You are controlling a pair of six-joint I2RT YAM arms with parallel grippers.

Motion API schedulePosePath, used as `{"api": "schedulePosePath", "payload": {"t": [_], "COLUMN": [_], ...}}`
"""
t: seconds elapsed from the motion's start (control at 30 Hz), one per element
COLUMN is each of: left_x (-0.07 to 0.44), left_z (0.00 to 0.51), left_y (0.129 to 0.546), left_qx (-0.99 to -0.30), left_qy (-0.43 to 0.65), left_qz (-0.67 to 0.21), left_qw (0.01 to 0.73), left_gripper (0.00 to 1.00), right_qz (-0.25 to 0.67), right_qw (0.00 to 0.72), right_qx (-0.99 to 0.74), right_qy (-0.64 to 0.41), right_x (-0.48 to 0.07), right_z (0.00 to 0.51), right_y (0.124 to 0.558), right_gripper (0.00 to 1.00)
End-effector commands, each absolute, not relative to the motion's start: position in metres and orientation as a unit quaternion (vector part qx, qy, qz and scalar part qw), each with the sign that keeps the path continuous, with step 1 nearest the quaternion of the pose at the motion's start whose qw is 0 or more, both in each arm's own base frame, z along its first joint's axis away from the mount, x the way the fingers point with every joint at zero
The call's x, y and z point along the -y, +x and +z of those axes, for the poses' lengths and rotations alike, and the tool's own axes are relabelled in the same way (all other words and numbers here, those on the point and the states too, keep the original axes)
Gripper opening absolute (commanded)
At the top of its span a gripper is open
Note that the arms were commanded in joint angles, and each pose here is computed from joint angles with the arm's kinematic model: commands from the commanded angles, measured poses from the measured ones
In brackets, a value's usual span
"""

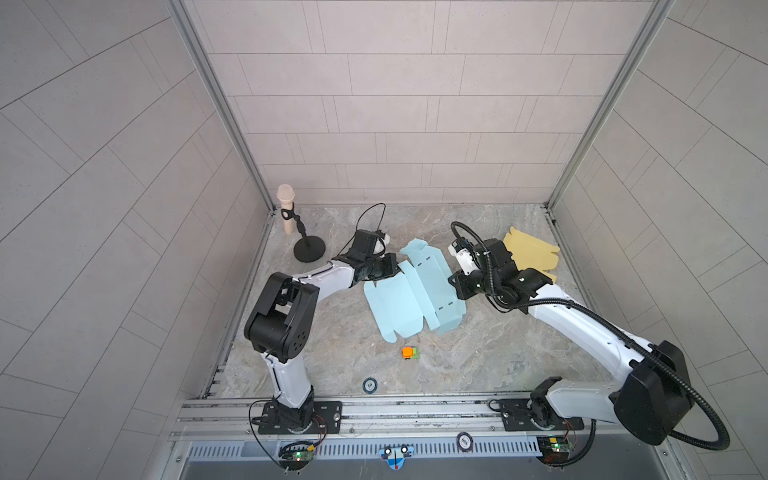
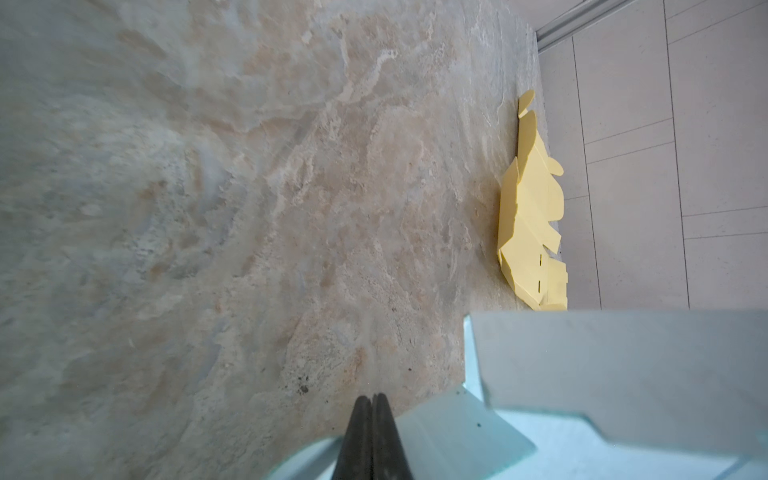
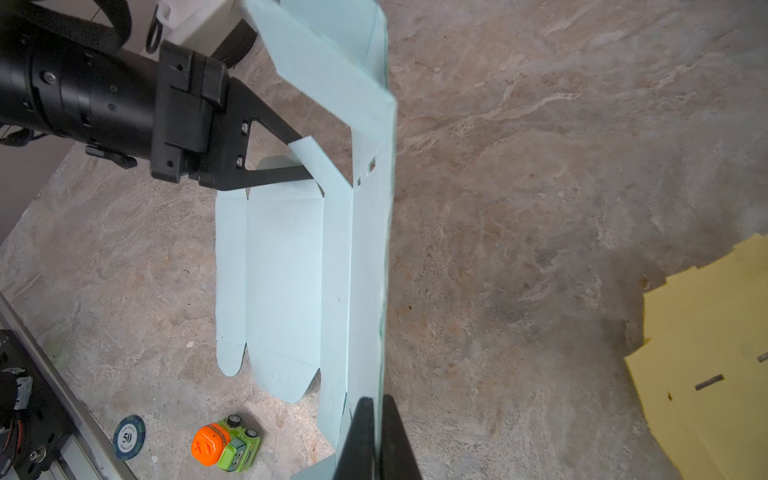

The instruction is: Fold the paper box

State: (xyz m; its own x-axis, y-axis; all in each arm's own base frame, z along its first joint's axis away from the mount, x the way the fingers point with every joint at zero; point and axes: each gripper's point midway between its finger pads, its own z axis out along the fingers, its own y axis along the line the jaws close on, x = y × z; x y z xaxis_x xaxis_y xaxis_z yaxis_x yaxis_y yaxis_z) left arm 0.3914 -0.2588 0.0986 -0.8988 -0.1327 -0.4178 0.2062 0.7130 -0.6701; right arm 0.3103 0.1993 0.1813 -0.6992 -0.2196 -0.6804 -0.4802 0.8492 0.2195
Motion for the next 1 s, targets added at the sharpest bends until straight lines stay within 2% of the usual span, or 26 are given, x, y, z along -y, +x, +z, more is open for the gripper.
{"api": "schedulePosePath", "payload": {"t": [0.0, 0.27, 0.5, 0.67, 0.97], "left_x": [0.268, 0.278, 0.27, 0.254, 0.199], "left_z": [0.12, 0.113, 0.121, 0.142, 0.151], "left_y": [0.384, 0.38, 0.384, 0.384, 0.4], "left_qx": [-0.886, -0.886, -0.886, -0.88, -0.857], "left_qy": [0.041, 0.044, 0.034, 0.025, -0.061], "left_qz": [-0.393, -0.397, -0.391, -0.382, -0.394], "left_qw": [0.242, 0.236, 0.248, 0.283, 0.326], "left_gripper": [0.0, 0.0, 0.0, 0.0, 0.02], "right_qz": [0.186, 0.16, 0.076, 0.049, -0.016], "right_qw": [0.351, 0.347, 0.333, 0.337, 0.315], "right_qx": [-0.895, -0.9, -0.905, -0.898, -0.894], "right_qy": [-0.202, -0.209, -0.255, -0.28, -0.318], "right_x": [-0.198, -0.193, -0.175, -0.17, -0.164], "right_z": [0.189, 0.181, 0.177, 0.183, 0.172], "right_y": [0.312, 0.316, 0.325, 0.333, 0.354], "right_gripper": [0.0, 0.0, 0.0, 0.0, 0.0]}}
